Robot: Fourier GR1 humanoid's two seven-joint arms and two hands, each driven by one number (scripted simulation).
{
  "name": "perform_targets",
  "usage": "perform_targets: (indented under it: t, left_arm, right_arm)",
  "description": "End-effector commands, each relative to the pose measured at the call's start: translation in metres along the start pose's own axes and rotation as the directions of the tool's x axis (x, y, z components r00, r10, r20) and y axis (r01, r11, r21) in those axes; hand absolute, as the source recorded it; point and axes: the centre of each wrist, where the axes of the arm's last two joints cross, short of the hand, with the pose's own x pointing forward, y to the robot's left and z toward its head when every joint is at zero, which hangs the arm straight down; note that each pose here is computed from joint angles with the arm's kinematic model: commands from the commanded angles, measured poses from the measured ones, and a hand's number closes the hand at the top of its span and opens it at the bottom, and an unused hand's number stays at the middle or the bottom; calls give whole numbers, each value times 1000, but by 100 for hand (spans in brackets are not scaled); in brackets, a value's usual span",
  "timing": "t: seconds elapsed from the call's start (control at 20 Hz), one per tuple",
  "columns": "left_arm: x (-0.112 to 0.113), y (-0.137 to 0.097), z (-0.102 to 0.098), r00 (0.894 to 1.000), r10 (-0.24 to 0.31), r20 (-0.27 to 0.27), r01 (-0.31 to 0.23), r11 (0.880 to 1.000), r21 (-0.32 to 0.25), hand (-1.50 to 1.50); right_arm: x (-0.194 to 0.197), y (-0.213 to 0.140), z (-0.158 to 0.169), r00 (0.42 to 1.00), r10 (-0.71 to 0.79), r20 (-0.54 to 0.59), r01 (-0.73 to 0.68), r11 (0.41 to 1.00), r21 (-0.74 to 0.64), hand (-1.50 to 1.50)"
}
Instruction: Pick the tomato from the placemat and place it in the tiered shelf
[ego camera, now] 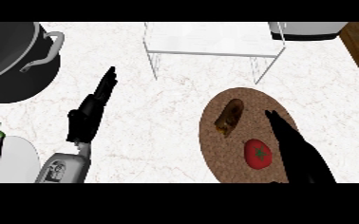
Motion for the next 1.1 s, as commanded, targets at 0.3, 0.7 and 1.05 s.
perform_targets:
  t: [0.3,0.7,1.05]
  left_arm:
    - [0,-6,-6,1000,-5,-3,5,1000,11,0]
    - [5,-11,12,1000,8,4,-8,1000,0,0]
    - [0,0,11,1000,10,-11,-10,1000,3,0]
  right_arm:
    - [6,6,-28,1000,4,-24,-3,1000,12,-150]
    - [-21,28,-45,1000,7,-18,-6,999,34,-150]
    - [-18,43,-41,999,44,-9,-43,995,93,150]
